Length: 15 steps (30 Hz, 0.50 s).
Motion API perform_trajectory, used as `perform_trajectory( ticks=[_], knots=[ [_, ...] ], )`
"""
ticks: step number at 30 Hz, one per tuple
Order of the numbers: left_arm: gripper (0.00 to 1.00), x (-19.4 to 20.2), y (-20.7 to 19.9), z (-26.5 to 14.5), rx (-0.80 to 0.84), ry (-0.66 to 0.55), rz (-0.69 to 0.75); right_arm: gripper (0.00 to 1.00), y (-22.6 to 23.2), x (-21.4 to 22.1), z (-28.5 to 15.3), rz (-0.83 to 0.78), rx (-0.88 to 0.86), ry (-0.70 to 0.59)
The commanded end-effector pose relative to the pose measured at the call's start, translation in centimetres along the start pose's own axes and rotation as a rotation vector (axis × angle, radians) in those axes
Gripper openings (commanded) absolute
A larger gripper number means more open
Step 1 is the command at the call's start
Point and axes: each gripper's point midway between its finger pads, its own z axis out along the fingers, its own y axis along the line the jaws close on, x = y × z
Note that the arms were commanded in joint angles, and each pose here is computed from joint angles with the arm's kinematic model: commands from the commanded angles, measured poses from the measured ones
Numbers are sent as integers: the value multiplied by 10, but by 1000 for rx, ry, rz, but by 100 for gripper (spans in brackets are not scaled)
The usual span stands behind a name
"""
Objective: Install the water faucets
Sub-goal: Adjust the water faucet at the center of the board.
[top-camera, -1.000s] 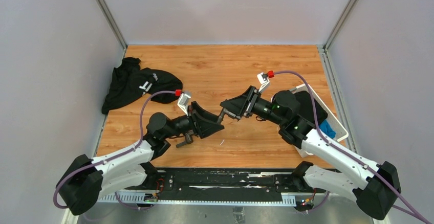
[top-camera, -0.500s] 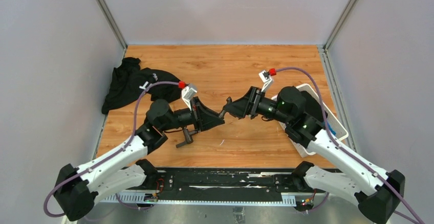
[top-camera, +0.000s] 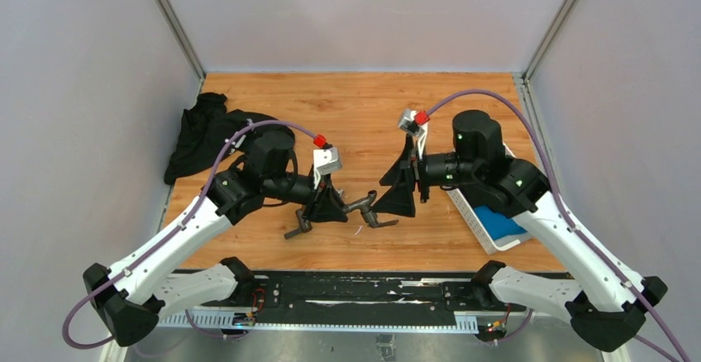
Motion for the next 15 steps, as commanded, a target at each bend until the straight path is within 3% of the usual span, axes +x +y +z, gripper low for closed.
perform_trajectory(
  ticks=[1,10,15],
  knots=[
    [0,2,-17,-12,57,40,43,86,2,33,4,0,-88,135],
    [0,-1,-17,-12,58,37,38,86,-1,44,36,81,-143,89],
    [0,-1,-16,-12,49,36,38,75,-1,47,48,109,-148,54]
  ],
)
